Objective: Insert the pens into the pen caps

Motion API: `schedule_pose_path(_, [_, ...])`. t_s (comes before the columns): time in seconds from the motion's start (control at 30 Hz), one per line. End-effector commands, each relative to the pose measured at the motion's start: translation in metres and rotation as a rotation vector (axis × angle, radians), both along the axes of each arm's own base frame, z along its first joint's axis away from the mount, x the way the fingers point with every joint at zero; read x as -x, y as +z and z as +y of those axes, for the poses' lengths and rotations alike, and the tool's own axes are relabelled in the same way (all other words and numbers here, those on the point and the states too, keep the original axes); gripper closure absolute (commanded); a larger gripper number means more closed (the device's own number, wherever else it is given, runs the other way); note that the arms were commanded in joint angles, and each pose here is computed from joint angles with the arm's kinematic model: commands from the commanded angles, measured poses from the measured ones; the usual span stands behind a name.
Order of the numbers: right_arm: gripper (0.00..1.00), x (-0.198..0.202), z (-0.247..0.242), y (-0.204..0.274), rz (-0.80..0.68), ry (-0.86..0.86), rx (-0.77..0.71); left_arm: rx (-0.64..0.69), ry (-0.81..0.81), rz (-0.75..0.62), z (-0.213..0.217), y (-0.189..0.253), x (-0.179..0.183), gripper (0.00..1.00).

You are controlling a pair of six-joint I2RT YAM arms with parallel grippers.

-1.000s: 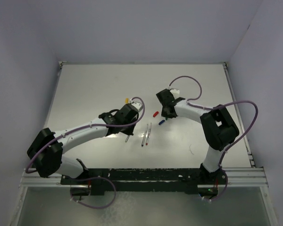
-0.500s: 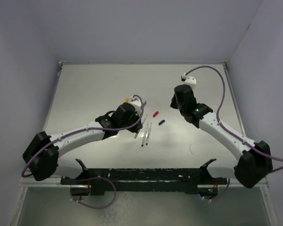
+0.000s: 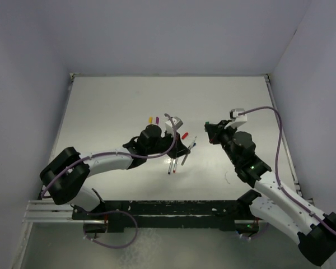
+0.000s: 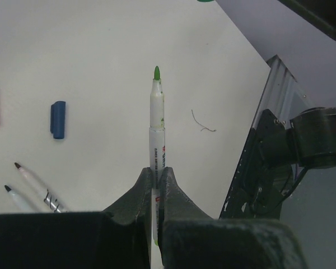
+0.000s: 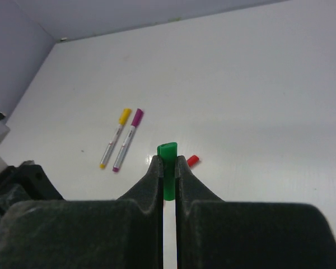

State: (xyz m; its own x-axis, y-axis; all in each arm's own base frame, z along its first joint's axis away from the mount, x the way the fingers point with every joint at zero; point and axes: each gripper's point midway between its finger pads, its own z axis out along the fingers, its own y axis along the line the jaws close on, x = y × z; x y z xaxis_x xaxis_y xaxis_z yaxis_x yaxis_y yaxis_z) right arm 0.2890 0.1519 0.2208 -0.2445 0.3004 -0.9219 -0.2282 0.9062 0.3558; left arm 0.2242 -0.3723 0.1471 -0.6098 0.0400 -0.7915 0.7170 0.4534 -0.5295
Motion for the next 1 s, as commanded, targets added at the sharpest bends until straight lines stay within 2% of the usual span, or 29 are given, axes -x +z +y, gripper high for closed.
schedule_pose_path(0.0, [1.0,0.0,0.017,0.039,-0.152,0.081,-0.086,0.154,-0.084,-0.066,-0.022,0.035,0.013,1.0])
schedule_pose_path(0.2, [1.0,0.0,0.03,0.044,-0.171,0.13,-0.142,0.159,-0.069,-0.154,-0.026,0.047,0.017,1.0])
schedule_pose_path(0.3, [1.0,0.001,0.035,0.05,-0.194,0.157,-0.174,0.208,-0.058,-0.189,-0.025,0.059,0.018,1.0])
schedule_pose_path(0.6, [1.0,0.01,0.038,0.062,-0.25,0.196,-0.221,0.27,0.016,-0.193,-0.018,0.067,0.012,1.0])
schedule_pose_path(0.97, [1.0,0.014,0.046,0.059,-0.232,0.238,-0.254,0.308,0.065,-0.205,-0.012,0.079,0.007,1.0])
